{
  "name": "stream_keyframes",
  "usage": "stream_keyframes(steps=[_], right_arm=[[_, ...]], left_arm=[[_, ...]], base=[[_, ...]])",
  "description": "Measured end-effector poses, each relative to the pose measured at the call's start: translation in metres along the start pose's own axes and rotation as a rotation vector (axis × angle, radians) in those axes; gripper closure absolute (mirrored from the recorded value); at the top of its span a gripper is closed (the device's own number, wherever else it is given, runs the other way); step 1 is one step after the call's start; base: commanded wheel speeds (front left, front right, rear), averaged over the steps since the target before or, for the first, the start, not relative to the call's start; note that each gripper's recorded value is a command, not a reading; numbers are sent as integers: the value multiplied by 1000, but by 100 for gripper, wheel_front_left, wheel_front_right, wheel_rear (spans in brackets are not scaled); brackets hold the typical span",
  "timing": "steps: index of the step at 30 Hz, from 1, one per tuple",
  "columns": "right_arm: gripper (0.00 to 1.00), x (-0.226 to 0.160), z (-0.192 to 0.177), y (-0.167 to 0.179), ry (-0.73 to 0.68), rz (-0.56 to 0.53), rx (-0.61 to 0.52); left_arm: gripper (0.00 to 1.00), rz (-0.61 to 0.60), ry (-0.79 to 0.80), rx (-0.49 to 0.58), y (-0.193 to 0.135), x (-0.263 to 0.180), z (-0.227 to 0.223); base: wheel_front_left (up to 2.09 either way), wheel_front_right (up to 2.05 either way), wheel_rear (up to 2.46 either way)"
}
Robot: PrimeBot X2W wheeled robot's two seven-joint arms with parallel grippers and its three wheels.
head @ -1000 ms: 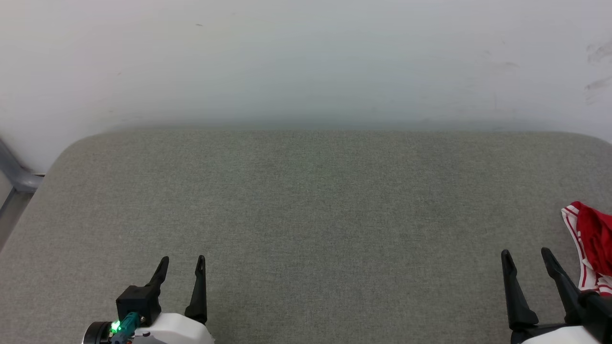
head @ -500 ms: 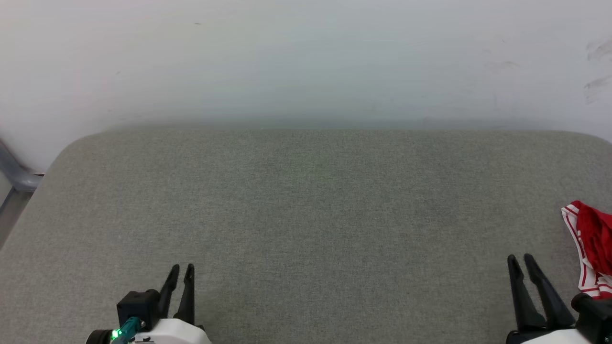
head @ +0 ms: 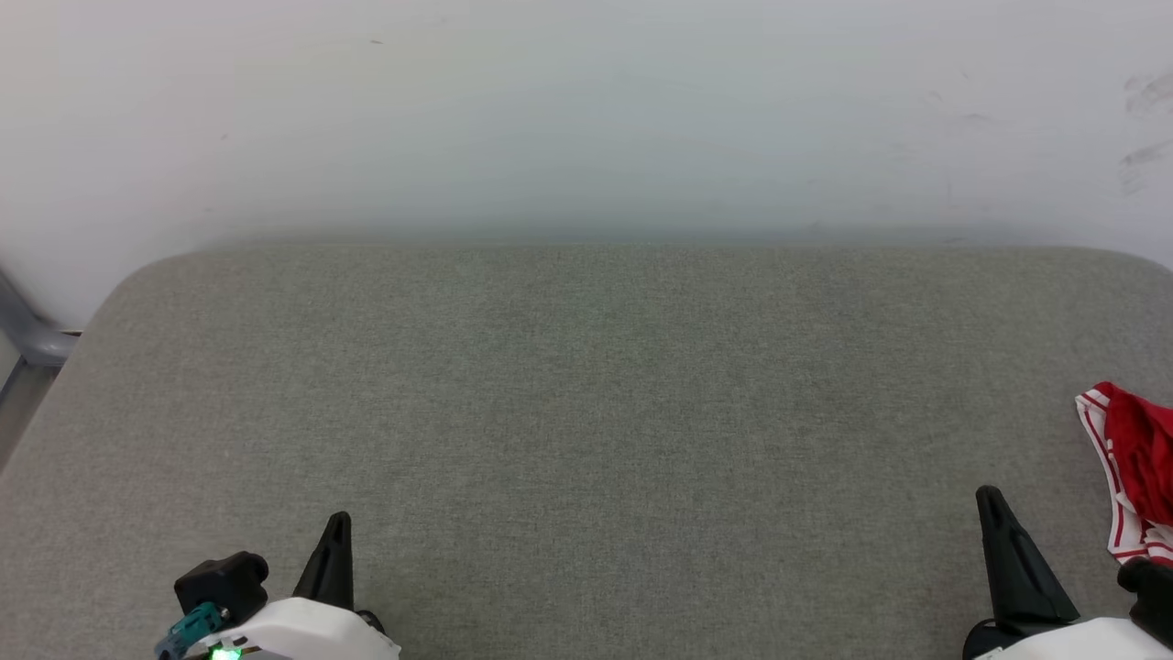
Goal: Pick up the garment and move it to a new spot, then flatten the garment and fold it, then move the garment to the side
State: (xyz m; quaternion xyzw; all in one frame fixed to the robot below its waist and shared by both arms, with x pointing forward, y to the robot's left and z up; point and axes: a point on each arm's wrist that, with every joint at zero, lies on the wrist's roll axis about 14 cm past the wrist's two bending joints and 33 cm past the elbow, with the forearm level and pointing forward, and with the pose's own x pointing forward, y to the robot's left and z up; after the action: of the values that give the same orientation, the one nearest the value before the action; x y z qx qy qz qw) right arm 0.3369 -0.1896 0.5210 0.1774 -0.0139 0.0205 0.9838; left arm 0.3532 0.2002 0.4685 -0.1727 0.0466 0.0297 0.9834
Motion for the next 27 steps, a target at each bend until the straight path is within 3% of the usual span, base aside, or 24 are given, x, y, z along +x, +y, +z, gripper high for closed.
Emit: stream_keyframes(steps=[27], right_arm=[[100, 16, -8, -6, 14, -24, 425]], left_arm=[[100, 25, 25, -432, 0, 11, 6]], base=[[0, 0, 0]])
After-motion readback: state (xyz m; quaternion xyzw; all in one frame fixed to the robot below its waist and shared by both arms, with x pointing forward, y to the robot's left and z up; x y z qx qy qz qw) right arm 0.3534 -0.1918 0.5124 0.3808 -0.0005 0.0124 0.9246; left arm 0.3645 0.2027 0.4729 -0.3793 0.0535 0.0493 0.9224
